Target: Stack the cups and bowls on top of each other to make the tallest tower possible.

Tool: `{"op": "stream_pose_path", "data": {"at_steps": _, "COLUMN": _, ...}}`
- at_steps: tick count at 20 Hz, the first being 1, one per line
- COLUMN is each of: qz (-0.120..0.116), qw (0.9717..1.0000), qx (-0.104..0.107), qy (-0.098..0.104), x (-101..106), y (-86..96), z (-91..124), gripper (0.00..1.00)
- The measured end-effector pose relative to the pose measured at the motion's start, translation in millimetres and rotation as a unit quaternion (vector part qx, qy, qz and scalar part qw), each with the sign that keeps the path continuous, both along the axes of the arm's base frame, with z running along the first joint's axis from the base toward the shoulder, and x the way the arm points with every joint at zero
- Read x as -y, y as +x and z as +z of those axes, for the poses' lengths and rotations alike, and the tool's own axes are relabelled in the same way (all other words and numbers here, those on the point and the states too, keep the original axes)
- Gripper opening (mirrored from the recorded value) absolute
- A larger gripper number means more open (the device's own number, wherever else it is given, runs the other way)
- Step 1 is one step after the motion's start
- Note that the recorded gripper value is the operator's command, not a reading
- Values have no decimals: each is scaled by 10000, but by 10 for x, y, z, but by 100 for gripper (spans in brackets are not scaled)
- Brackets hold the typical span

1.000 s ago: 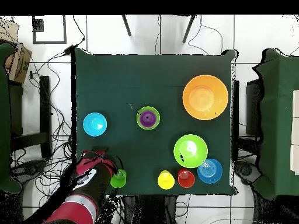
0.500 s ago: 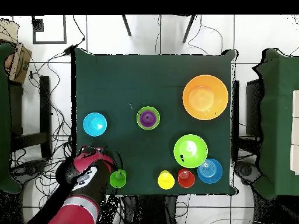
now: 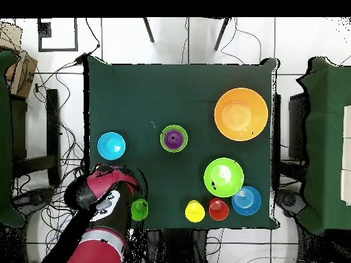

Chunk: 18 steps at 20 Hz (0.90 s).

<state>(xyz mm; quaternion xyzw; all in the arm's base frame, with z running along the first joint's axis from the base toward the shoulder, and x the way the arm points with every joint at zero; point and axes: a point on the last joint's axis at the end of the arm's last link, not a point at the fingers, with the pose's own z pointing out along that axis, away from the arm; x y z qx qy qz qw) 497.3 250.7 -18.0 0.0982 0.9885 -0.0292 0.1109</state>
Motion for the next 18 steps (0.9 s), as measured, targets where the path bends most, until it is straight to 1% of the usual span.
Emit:
{"op": "stream_pose_path", "data": {"at_steps": 5, "qz": -55, "qw": 9999, "qx": 46, "qy": 136, "x": -34, "y": 117, "z": 0, "gripper": 100}}
{"op": "stream_pose_path", "data": {"at_steps": 11, "qz": -94, "qw": 9996, "qx": 18, "qy": 270, "x": -81, "y": 149, "z": -18, "gripper": 100}}
{"op": "stream_pose_path", "data": {"at_steps": 12, "qz": -115, "qw": 9994, "qx": 12, "qy": 331, "x": -100, "y": 168, "z": -19, "gripper": 100}}
{"op": "stream_pose_path", "data": {"at_steps": 18, "qz": -115, "qw": 9991, "qx": 13, "qy": 415, "x": -153, "y": 187, "z": -5, "gripper": 100}}
